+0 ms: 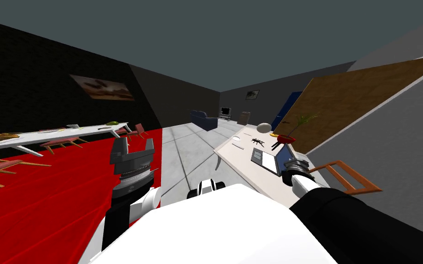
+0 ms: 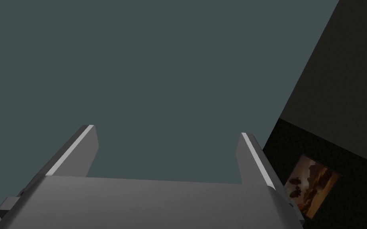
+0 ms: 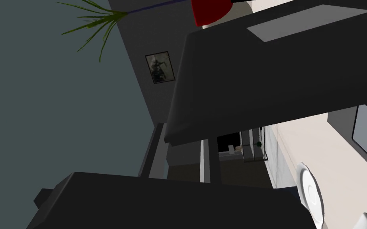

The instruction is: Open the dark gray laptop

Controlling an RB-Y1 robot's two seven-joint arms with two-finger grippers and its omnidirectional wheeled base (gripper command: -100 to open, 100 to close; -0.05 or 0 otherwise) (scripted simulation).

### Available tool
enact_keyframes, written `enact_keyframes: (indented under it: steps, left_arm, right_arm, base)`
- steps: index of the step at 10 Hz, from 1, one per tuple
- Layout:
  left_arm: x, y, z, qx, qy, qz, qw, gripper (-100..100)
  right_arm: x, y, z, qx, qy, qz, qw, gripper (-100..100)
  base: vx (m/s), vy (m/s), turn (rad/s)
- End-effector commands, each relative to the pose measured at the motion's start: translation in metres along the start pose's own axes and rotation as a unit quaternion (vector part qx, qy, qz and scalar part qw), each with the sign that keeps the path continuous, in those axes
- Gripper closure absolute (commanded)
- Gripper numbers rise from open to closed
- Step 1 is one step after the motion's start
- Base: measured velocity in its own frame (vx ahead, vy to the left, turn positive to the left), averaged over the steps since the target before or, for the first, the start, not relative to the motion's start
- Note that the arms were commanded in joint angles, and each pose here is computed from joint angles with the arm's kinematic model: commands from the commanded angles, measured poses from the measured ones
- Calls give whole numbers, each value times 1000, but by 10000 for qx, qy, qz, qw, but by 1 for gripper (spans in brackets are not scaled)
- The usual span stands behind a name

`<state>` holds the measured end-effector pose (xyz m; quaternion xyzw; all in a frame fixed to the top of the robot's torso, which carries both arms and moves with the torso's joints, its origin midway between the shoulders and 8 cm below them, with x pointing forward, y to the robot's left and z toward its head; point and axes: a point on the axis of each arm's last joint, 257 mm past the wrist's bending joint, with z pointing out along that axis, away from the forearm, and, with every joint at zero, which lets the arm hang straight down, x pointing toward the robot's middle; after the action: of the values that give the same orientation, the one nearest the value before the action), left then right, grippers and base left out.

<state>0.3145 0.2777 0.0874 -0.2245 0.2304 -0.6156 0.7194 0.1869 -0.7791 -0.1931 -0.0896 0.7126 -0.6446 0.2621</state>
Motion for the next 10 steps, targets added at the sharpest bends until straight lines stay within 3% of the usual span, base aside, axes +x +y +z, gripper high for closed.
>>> enact_keyframes:
  steps: [1, 2, 5, 8, 10]
  left_arm:
    - [0, 0, 0, -1, 0, 2, 10000, 0]
    - [0, 0, 0, 0, 0, 1, 10000, 0]
    - [0, 0, 0, -1, 0, 1, 10000, 0]
    - [0, 0, 0, -1, 0, 1, 10000, 0]
    - [0, 0, 0, -2, 0, 2, 10000, 0]
  right_arm:
    - [20, 5, 0, -4, 271, -298, 9992, 100]
    - [34, 4, 2, 33, 455, -478, 9978, 100]
    - [47, 3, 4, 64, 639, -670, 9957, 100]
    - [85, -1, 5, 144, 1164, -1214, 9857, 100]
    - [101, -1, 4, 137, 1374, -1411, 9803, 100]
  base:
    - [-63, 18, 250]
    - [-80, 39, 351]
    - [-51, 34, 189]
    - [-75, 42, 361]
    - [-57, 31, 189]
